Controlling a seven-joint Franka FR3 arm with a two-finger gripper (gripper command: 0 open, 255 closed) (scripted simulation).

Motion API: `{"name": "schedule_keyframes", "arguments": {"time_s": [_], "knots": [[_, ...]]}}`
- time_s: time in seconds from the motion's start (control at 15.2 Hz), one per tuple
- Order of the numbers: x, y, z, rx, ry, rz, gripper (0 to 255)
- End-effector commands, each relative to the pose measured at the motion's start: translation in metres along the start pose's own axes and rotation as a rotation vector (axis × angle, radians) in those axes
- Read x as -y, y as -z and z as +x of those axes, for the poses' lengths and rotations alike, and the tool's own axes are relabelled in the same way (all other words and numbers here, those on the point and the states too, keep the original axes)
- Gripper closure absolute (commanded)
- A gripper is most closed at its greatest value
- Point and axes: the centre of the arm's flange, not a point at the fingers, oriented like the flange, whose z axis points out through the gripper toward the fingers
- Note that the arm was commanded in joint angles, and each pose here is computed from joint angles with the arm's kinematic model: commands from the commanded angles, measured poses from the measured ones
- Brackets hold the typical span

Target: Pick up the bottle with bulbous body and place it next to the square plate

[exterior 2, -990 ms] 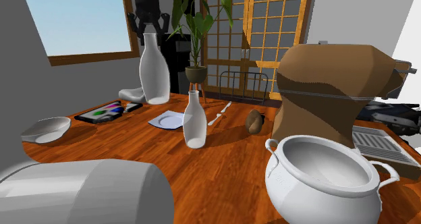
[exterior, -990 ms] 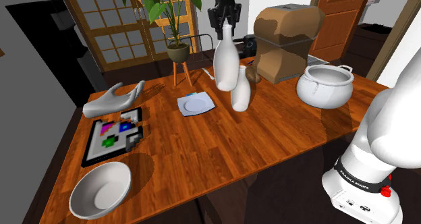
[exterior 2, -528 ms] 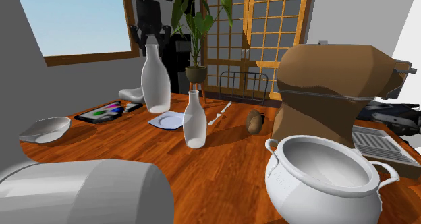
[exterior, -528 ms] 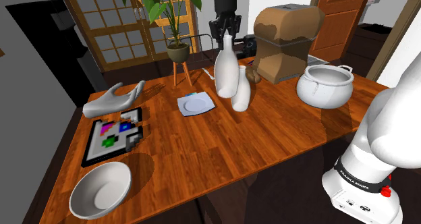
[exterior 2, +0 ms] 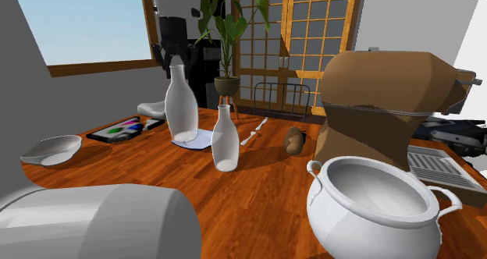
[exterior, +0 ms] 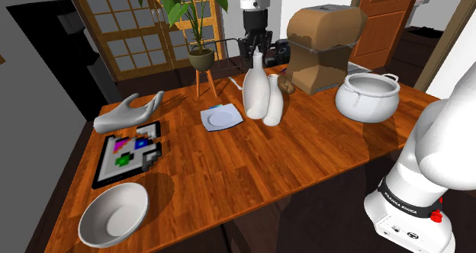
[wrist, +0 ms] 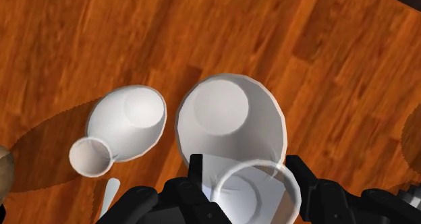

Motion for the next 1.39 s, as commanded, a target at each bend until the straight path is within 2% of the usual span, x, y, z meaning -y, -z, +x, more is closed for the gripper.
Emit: {"name": "schedule_keyframes", "arguments": {"time_s": [0.0, 1.32], "knots": [[0.000, -0.011, 0.001, -0.001, 0.000, 0.000, 255], [-0.002, -0.117, 0.003, -0.001, 0.000, 0.000, 255]]}}
